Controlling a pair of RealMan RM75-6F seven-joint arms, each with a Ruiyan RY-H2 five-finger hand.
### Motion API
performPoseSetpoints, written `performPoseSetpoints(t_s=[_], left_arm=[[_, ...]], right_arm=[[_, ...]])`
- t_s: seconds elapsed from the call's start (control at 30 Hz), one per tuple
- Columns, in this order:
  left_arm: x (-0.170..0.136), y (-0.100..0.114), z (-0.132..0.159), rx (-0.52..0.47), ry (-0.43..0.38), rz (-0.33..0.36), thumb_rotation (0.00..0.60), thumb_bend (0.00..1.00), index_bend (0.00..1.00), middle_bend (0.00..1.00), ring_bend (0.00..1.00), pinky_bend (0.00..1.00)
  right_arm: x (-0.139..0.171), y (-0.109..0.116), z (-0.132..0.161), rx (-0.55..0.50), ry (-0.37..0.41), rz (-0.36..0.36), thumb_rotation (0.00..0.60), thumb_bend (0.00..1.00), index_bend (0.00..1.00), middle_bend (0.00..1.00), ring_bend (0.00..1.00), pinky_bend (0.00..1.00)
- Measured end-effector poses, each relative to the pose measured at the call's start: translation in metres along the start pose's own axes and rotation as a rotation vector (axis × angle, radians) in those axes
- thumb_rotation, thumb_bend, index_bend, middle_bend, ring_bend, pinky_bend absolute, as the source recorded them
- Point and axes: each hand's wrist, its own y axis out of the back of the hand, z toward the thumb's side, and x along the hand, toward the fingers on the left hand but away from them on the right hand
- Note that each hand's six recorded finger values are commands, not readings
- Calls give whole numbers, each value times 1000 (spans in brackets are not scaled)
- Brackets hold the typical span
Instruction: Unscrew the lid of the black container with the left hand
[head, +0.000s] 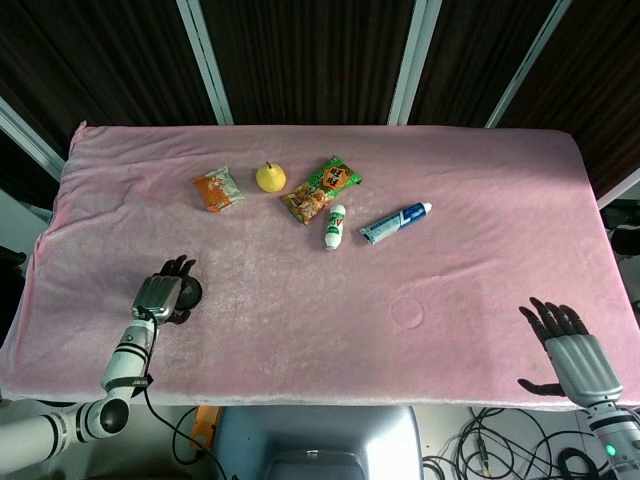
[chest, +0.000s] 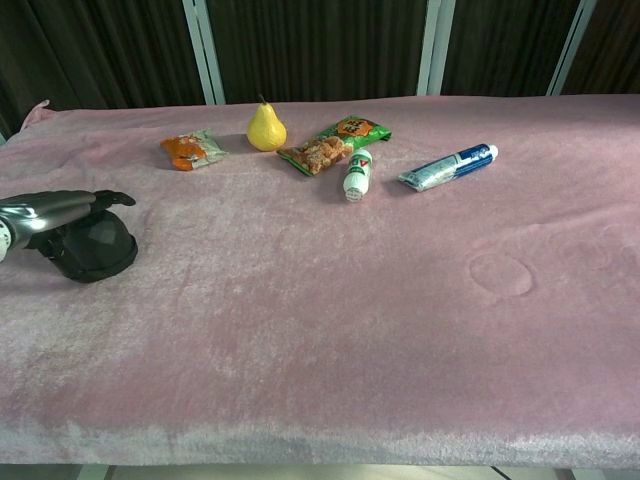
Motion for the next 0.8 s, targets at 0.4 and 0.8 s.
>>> performPoseSetpoints(t_s=[0.4, 0.8], left_arm=[[0, -4, 9, -42, -47, 14, 600, 274, 309, 303, 394, 437], [-8, -5, 4, -69, -57, 19, 600, 273, 391, 339, 425, 457]], right_arm=[[-1, 0, 0, -5, -5, 2, 600, 101, 47, 84, 0, 182], [-2, 0, -1, -8, -6, 5, 600, 101, 47, 84, 0, 182]])
